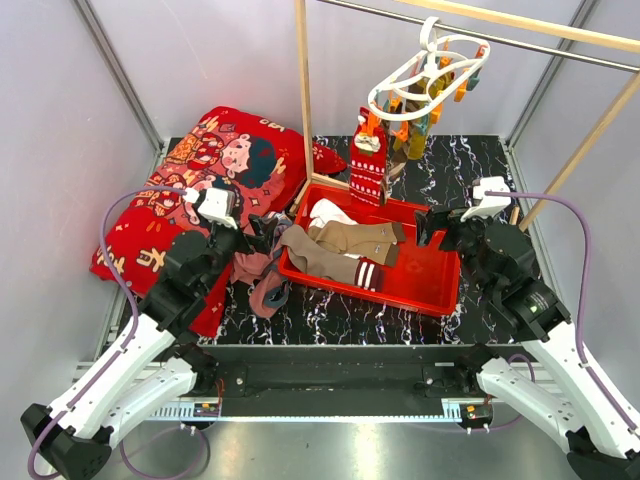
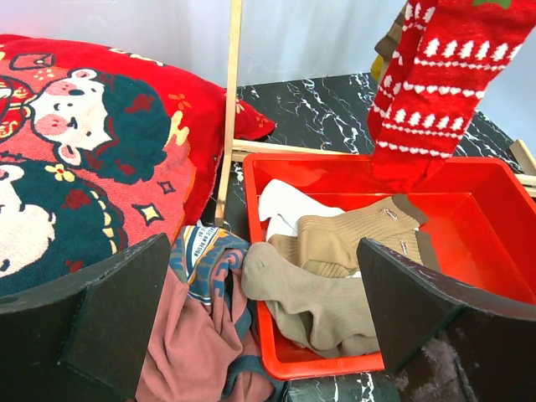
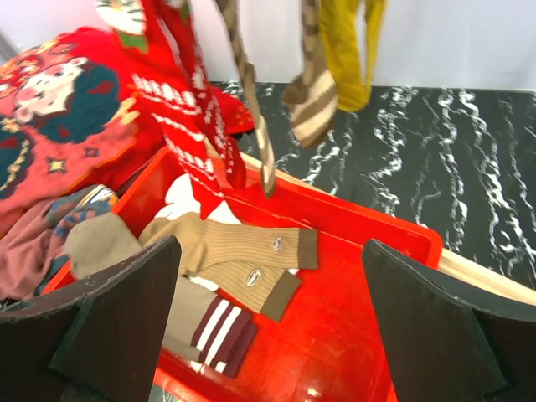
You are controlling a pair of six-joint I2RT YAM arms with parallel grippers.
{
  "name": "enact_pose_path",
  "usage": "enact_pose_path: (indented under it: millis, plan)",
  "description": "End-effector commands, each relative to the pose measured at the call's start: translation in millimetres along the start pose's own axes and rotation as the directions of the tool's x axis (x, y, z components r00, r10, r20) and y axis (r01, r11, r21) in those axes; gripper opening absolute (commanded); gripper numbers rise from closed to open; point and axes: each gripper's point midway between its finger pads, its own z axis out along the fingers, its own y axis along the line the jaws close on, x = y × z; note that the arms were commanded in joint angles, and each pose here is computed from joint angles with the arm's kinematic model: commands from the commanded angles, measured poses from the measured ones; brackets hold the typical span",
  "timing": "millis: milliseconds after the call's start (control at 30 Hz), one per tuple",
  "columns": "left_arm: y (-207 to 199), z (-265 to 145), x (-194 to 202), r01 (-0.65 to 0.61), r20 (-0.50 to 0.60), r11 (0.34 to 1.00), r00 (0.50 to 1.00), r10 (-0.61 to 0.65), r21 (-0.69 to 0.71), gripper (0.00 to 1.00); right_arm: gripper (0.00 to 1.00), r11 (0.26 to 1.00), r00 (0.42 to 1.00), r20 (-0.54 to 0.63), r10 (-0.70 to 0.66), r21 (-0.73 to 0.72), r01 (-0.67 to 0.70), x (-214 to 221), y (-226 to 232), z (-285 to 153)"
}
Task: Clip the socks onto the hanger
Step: Open the clamp at the hanger.
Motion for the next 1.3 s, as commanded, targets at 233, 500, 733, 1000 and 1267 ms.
enact_pose_path:
  millis: [233, 500, 733, 1000, 1267]
  plan:
    - [-10.2, -0.1, -19.3, 0.021, 0.068, 0.998, 0.997, -0.024, 0.051, 0.99, 1.0, 0.966, 0.988, 0.126, -0.09, -0.23, 0.117, -62.1, 45.1, -6.6]
    - [-8.2, -5.9, -20.1, -0.038, 0.079, 0.998, 0.996, 0.034, 0.056, 0.99, 1.0, 0.938, 0.978, 0.162, -0.132, -0.298, 0.176, -93.3, 68.6, 6.3]
    - [2.1, -11.1, -17.2, -0.109, 0.094, 0.994, 0.99, 0.107, 0.018, 0.99, 1.0, 0.928, 0.961, 0.187, -0.206, -0.273, 0.252, -112.3, 74.8, 29.6]
    - [-1.5, -14.4, -12.7, -0.089, 0.114, 0.995, 0.99, 0.083, 0.044, 0.99, 0.97, 0.928, 0.956, 0.171, -0.238, -0.249, 0.276, -123.3, 65.3, 63.2]
    - [-3.5, -19.7, -16.1, -0.082, 0.119, 0.995, 0.99, 0.075, 0.056, 0.99, 0.93, 0.887, 0.959, 0.197, -0.202, -0.378, 0.264, -138.1, 77.0, 65.8]
